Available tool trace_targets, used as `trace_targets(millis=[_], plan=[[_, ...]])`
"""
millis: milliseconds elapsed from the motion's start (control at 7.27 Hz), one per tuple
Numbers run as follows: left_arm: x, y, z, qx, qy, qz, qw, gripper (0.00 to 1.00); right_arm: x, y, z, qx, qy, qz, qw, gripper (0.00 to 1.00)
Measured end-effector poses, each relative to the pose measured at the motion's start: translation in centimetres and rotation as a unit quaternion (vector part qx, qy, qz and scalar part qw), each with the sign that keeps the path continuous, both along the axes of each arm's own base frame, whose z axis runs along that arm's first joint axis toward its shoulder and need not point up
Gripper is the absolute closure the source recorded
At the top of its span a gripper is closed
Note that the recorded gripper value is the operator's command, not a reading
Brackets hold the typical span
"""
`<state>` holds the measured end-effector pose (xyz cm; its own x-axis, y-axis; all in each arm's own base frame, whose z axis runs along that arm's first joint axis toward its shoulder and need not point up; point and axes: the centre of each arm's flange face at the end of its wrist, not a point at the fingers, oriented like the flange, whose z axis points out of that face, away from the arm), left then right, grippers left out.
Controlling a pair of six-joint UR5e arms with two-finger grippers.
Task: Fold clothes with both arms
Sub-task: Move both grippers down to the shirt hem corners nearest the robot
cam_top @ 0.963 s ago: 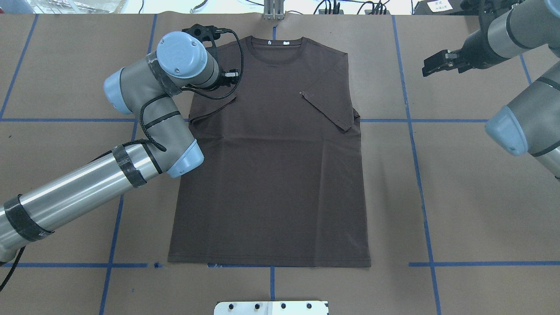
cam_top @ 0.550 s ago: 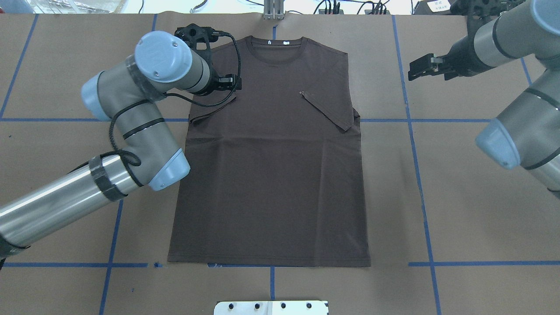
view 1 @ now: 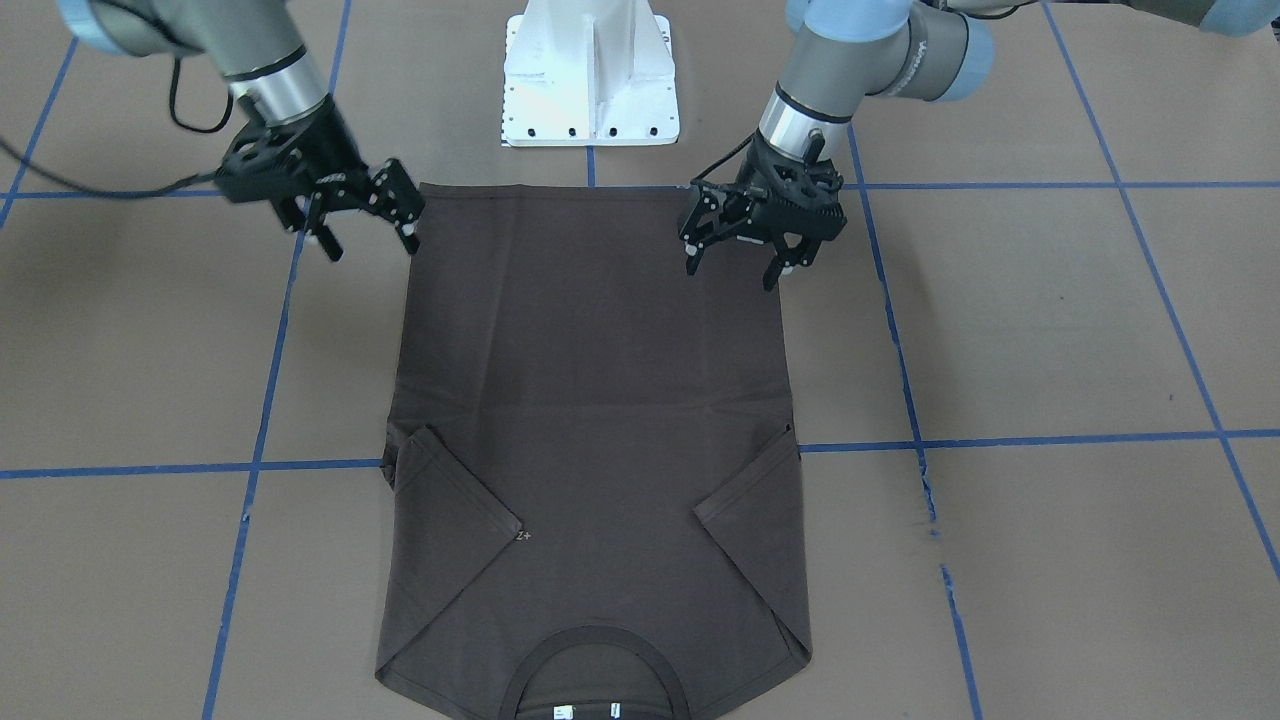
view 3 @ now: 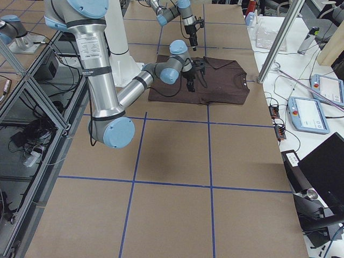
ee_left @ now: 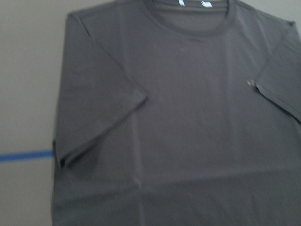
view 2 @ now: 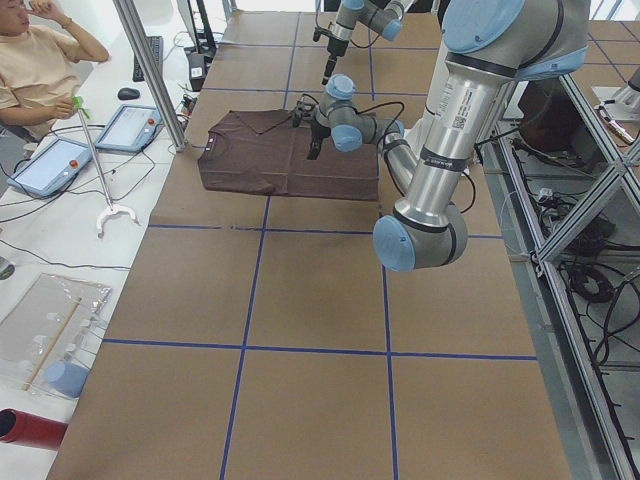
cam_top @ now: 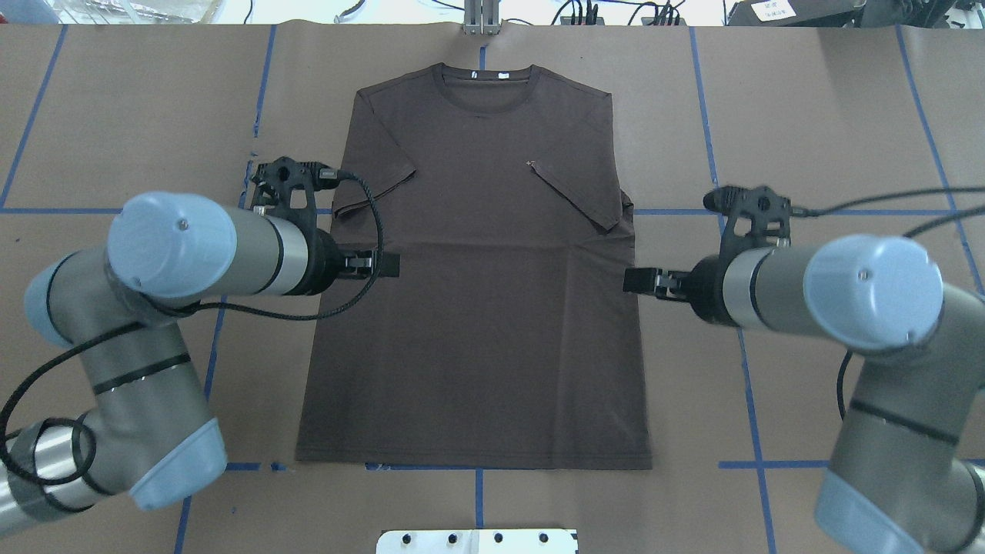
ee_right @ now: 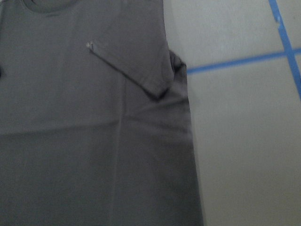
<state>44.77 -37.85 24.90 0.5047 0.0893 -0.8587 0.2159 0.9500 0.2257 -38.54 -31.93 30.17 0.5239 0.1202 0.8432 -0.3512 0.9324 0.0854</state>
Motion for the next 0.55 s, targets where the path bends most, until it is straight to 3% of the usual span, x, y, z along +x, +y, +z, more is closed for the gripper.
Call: trace_targets(millis=[138, 275, 550], plan=[[0.7, 3.5, 1.8, -0.018, -0.005, 0.0, 0.9998, 0.02, -1.3, 5.0, 0.8, -0.013, 0.0, 0.014, 0.9998, 0.0], [0.9, 6.5, 4.2, -0.036, -0.019, -0.002, 0.9992, 0.15, -2.2, 8.5, 1.5, -0.016, 0.002, 0.021, 0.9996, 0.0], [1.3, 10.9, 8.7, -0.071, -0.05, -0.004, 0.9962, 0.24, -2.7, 11.1, 2.0, -0.017, 0.003, 0.022, 0.9996, 0.0]])
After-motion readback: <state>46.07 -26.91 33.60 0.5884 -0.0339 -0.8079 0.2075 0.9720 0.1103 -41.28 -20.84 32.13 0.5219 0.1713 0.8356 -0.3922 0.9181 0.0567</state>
